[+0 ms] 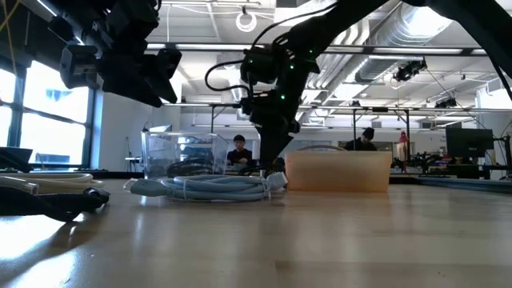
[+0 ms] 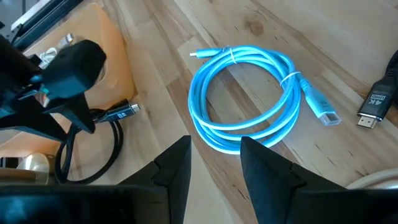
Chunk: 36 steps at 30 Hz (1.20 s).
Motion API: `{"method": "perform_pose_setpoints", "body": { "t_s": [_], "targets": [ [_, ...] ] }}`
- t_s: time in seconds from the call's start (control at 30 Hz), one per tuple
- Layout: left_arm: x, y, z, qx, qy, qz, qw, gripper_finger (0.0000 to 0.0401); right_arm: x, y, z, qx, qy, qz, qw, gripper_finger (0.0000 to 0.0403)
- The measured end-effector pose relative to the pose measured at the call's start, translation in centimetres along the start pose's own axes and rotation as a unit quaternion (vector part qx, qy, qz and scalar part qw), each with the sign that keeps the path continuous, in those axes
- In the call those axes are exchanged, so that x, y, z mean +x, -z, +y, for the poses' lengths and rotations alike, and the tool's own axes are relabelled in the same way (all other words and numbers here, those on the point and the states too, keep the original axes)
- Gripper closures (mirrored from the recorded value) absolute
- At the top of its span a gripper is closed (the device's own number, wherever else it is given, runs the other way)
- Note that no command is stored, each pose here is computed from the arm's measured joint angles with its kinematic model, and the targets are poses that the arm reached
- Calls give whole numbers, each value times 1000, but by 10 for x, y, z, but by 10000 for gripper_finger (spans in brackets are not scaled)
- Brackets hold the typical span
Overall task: Pick & Place USB Port
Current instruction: Put the black charger cable into the transparent bin
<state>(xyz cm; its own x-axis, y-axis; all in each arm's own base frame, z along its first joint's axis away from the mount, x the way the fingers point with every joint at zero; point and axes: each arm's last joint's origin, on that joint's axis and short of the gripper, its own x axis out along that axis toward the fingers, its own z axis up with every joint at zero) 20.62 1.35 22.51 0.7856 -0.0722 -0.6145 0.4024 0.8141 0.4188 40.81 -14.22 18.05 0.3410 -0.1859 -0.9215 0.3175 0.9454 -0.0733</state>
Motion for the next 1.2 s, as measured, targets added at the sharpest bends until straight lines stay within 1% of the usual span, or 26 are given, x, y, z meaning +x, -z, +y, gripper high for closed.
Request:
{"method": "perform_pose_setpoints", "body": {
  "t_s": [0.17,0.27,0.37,0.47,0.53,0.6,0.63,0.67,0.77,0.83,0.97,1.2],
  "targets": [
    [0,0,0,0,0,0,1000,265,9,8,-1,1,4,5,1000,194],
    [0,-1,0,0,-2,-3,1000,265,12,11,-1,1,17,4,1000,197],
    [0,-1,1,1,-4,-5,1000,265,13,12,-1,-1,21,6,1000,214],
    [0,-1,1,1,-4,-5,1000,265,13,12,-2,-6,26,6,1000,258],
    [0,-1,1,1,-4,-4,1000,265,13,12,-2,-7,30,6,1000,305],
    [0,-1,1,1,-4,-5,1000,265,13,12,-2,-8,36,7,999,364],
    [0,-1,1,1,-4,-4,1000,265,13,12,-2,-11,39,7,999,381],
    [0,-1,1,1,-4,-4,1000,265,13,12,-3,-14,42,7,999,389],
    [0,-1,1,1,-4,-4,1000,265,13,12,-3,-5,50,7,999,385],
    [0,-1,1,0,-4,-4,1000,265,13,13,-5,-6,52,10,999,395],
    [0,-1,1,0,-3,-4,1000,265,13,13,-6,-4,44,14,999,398],
    [0,-1,1,0,-3,-4,1000,265,13,14,-3,-11,69,19,997,401]
  ]
}}
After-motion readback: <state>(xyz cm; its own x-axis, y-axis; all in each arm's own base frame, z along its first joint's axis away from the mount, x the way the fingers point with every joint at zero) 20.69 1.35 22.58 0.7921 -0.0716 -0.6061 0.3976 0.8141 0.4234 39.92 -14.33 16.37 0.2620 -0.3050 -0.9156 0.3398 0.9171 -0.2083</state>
